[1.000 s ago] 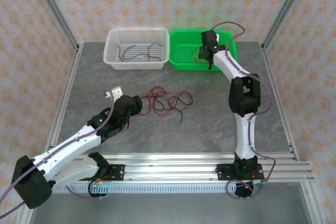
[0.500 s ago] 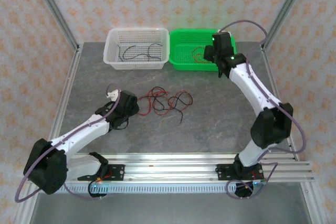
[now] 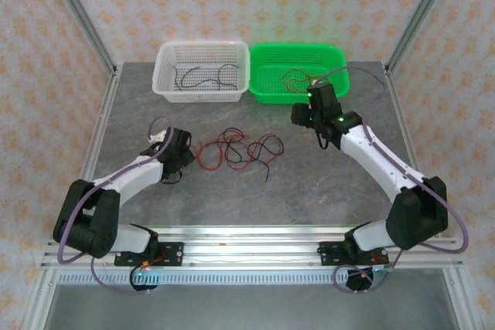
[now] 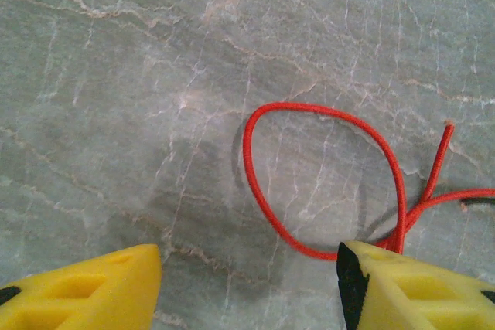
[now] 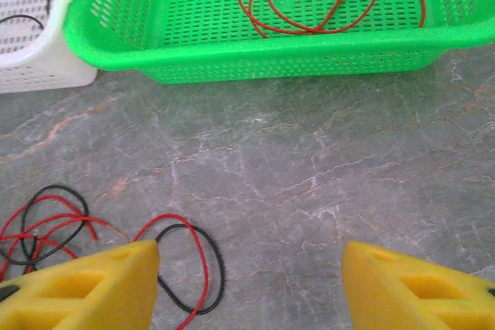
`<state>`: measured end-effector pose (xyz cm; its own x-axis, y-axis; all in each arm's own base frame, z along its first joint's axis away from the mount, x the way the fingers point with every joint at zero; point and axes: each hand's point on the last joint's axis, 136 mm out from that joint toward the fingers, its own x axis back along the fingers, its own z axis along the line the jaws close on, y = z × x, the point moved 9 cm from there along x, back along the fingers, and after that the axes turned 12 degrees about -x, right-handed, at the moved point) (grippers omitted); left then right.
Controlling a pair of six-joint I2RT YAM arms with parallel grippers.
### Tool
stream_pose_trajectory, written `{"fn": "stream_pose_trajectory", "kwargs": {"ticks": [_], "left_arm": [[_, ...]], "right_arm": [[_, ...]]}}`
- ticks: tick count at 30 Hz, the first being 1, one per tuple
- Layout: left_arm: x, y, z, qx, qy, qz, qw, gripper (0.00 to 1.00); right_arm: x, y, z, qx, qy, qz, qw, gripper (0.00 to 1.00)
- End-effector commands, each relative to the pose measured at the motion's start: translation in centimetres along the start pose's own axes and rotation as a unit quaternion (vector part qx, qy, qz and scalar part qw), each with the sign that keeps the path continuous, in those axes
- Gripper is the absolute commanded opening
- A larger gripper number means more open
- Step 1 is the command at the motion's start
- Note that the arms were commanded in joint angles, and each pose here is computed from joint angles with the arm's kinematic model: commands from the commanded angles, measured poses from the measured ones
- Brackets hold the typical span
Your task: Untangle the cables
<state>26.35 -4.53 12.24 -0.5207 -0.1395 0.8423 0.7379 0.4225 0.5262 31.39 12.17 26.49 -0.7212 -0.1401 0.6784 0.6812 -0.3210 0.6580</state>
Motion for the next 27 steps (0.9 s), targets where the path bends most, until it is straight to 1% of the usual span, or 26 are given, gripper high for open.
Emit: {"fn": "stream_pose_trajectory", "kwargs": {"ticks": [1,6,9,11,14,15,21,27], "left_arm": [[-0.8,0.9,-0.2,0.007,-0.014,-0.017,1.0,0.63],[-2.6,1.1,0.0,0.011,-0.002,-0.007,1.0,0.62],[-3.5,1.5,-0.3,0.01,0.003,-0.01,1.0,0.58],[-4.0,1.8,-0.5,0.009,0.003,-0.017,1.0,0.54],[-4.5,2.3,-1.0,0.007,-0.005,-0.027,1.0,0.43],[-4.6,2.4,-1.1,0.007,-0.007,-0.03,1.0,0.37],[-4.1,3.7,-1.8,0.007,-0.019,-0.052,0.998,0.0],[-2.0,5.1,-2.0,0.004,-0.025,-0.078,0.997,0.0]], "right_arm": [[1.3,-0.3,0.3,-0.015,0.023,-0.014,1.0,0.63],[2.0,-1.6,-0.2,-0.025,0.029,-0.009,0.999,0.62],[2.4,-2.4,-0.7,-0.034,0.032,-0.007,0.999,0.62],[2.7,-2.9,-1.0,-0.04,0.036,-0.006,0.999,0.62],[2.6,-4.0,-1.6,-0.052,0.041,0.007,0.998,0.62],[3.3,-4.1,-1.7,-0.058,0.053,0.003,0.997,0.62],[3.3,-6.0,-1.5,-0.088,0.099,0.026,0.991,0.61],[3.0,-7.4,0.4,-0.088,0.13,0.044,0.987,0.6]]}}
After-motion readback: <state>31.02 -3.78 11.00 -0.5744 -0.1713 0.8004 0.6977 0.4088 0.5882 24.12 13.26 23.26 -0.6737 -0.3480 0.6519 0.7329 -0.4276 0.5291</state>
